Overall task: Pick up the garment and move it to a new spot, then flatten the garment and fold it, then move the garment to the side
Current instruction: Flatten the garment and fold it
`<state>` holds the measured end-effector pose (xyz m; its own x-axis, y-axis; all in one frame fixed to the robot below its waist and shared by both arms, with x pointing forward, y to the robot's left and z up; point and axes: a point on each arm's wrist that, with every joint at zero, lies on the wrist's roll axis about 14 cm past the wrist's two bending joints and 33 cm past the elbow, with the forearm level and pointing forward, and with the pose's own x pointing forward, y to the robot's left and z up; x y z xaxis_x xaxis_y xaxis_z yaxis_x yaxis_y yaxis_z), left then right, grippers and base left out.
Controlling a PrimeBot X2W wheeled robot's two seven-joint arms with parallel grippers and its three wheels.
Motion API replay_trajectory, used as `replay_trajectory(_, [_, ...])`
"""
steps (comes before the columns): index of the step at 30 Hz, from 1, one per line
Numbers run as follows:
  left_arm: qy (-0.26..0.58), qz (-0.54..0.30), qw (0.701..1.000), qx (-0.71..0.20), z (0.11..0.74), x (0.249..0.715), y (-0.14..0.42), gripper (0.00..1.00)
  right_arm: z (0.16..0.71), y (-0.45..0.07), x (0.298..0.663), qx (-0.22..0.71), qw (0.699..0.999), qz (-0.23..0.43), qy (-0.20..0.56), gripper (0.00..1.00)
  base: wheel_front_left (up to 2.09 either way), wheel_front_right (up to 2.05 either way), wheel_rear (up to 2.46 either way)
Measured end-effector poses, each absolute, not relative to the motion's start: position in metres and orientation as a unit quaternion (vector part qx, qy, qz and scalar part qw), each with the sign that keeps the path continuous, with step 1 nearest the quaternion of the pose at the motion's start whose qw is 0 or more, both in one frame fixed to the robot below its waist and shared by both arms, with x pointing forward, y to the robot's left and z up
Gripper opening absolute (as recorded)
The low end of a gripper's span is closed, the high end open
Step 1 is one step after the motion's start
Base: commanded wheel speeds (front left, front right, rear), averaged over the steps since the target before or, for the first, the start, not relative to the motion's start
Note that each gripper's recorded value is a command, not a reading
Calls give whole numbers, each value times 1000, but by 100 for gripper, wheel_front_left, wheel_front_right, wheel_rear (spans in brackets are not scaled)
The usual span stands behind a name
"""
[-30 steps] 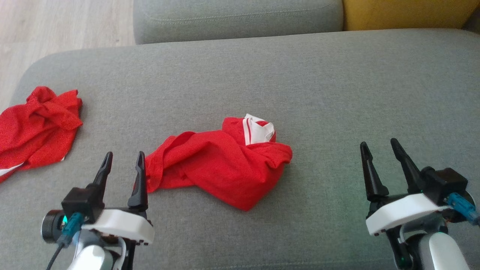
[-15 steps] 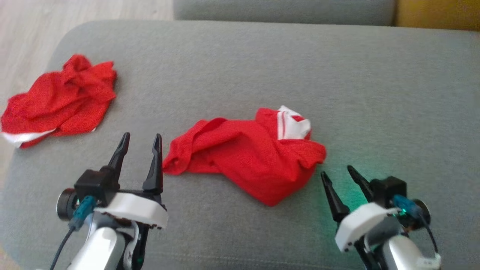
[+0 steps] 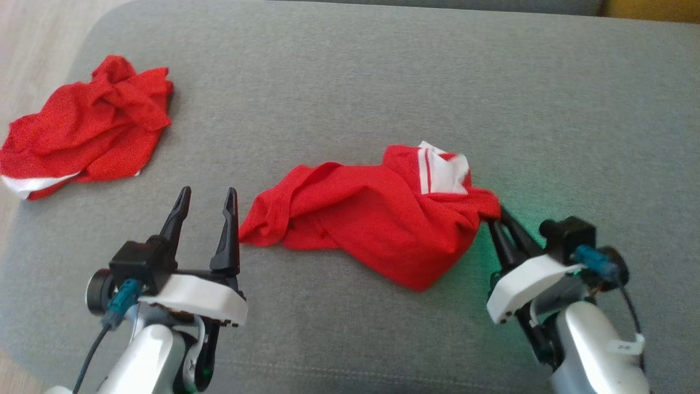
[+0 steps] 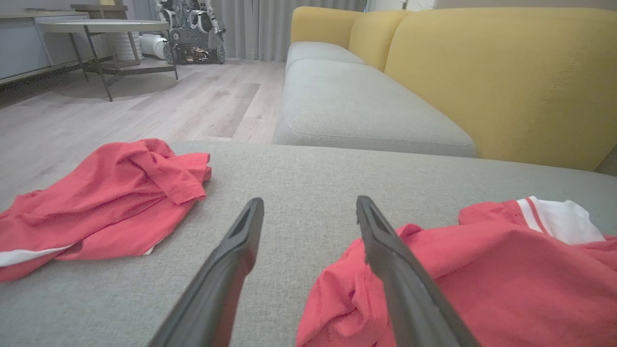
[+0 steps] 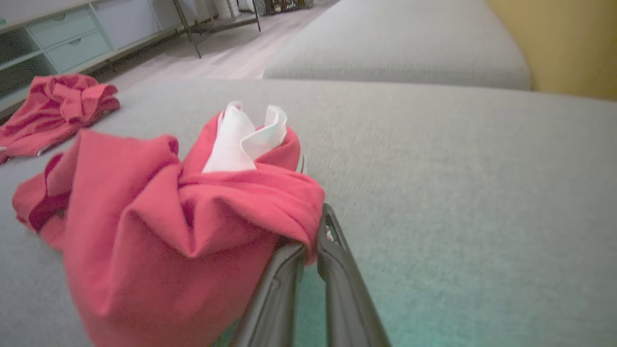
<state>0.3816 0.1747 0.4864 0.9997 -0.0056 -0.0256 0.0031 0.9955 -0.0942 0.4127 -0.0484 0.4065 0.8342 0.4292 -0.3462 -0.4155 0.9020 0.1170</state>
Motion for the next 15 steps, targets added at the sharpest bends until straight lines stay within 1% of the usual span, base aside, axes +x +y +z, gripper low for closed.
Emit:
replay_trajectory(3, [11, -15, 999, -49, 487, 386, 167, 100, 432, -58, 421, 23, 967, 206, 146, 0, 0, 0, 0])
replay_trajectory(5, [9, -20, 998, -52, 488, 390, 163, 100, 445, -66, 421, 25, 971, 196, 132, 0, 0, 0, 0])
replay_trajectory(11, [6, -45, 997, -57, 488, 399, 145, 100, 461, -101, 406, 24, 979, 149, 137, 0, 0, 0, 0])
replay_trajectory(15, [10, -55, 997, -60, 484, 402, 139, 100, 479, -120, 409, 20, 984, 122, 128, 0, 0, 0, 0])
